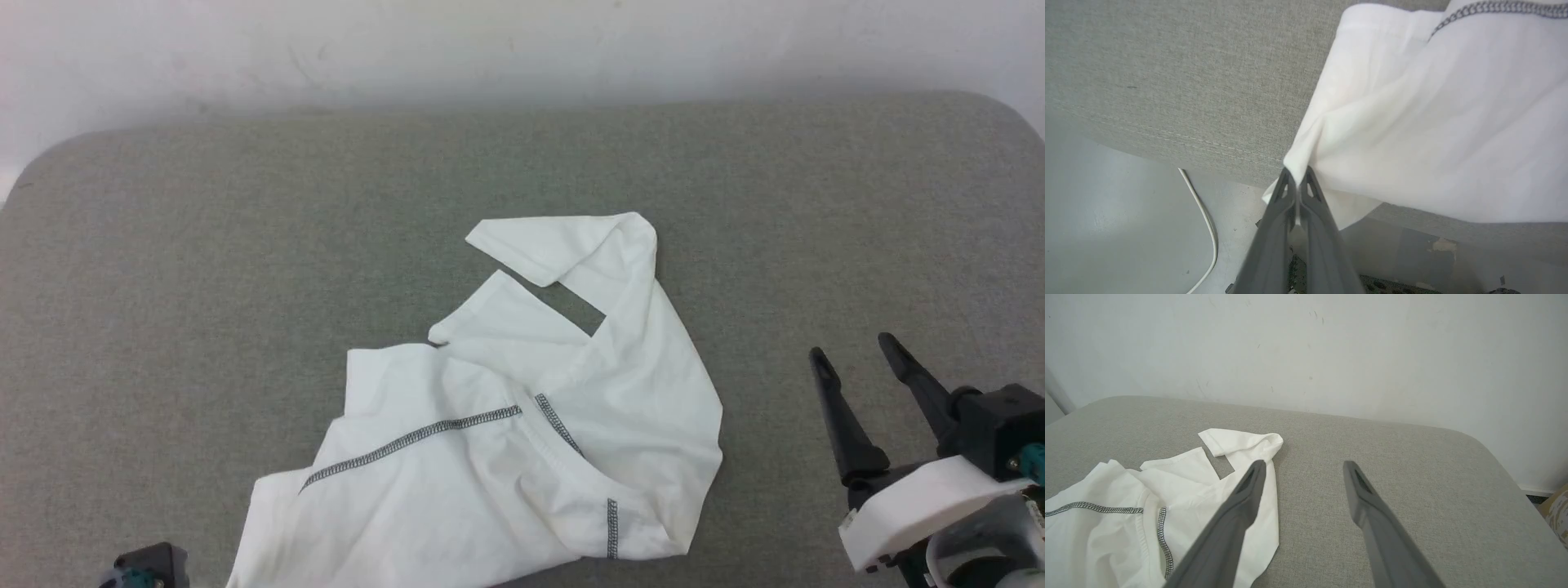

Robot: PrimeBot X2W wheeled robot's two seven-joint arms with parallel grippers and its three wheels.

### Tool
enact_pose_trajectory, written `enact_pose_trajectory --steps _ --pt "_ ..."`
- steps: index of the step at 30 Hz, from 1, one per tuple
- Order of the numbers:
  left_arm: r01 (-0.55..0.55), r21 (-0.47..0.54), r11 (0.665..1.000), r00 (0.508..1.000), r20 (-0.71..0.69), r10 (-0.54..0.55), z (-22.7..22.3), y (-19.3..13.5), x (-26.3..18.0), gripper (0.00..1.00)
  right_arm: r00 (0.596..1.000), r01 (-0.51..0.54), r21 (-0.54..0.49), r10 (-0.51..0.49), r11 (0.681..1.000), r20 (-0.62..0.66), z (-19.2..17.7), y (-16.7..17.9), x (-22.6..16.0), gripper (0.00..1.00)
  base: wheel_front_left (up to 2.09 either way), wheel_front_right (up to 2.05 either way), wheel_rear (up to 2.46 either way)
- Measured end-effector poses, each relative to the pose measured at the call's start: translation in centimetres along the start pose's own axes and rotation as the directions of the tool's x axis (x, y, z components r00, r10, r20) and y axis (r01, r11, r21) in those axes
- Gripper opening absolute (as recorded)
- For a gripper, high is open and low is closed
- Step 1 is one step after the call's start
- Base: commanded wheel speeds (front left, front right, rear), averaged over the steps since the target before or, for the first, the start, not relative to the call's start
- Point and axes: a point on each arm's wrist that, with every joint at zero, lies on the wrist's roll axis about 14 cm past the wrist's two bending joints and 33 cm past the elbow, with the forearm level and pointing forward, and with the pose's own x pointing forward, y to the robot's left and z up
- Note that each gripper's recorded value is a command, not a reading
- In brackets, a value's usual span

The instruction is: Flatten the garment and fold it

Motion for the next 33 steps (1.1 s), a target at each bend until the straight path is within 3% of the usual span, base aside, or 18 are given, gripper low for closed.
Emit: enact_pose_trajectory --steps 1,2,8,12,16,24,32,33 --pt "-0.001 -0.003 1.0 1.0 -0.008 0.001 -0.4 0.1 -0.1 0.93 1.0 -0.002 -0.001 0.002 1.0 -0.002 0.0 0.1 0.0 1.0 0.0 0.0 0.0" --pt "0.001 -0.008 1.0 1.0 -0.004 -0.001 -0.4 0.0 -0.2 1.0 1.0 -0.005 -0.003 0.005 1.0 0.001 0.2 0.1 -0.1 1.0 0.0 0.0 0.0" --pt "0.046 0.003 0.999 0.97 0.238 -0.045 5.4 -1.3 -1.3 1.0 1.0 -0.011 -0.008 0.011 1.0 0.012 0.7 0.3 -0.6 1.0 0.0 0.0 0.0" --pt "0.103 0.076 0.992 0.917 0.378 -0.124 10.1 -3.4 -2.2 1.0 1.0 -0.01 -0.005 0.01 1.0 0.019 0.9 0.2 -0.8 1.0 0.0 0.0 0.0" --pt "0.182 0.184 0.966 0.88 0.407 -0.243 13.5 -6.9 -2.1 1.0 1.0 -0.012 -0.006 0.012 1.0 0.005 0.6 0.2 -0.6 1.0 0.0 0.0 0.0" --pt "0.318 0.332 0.888 0.894 0.207 -0.397 14.5 -13.9 1.4 1.0 1.0 0.014 -0.008 -0.015 1.0 -0.012 0.0 -0.7 0.1 1.0 0.0 0.0 0.0" --pt "0.395 0.378 0.838 0.916 -0.086 -0.393 10.7 -17.3 5.3 1.0 0.998 0.06 -0.004 -0.06 0.998 -0.034 -1.1 -1.8 0.1 1.0 0.0 0.0 0.0" --pt "0.395 0.385 0.834 0.917 -0.113 -0.382 10.3 -17.3 5.7 0.49 0.997 0.065 -0.005 -0.065 0.998 -0.038 -1.2 -2.0 0.1 1.0 0.0 0.0 0.0"
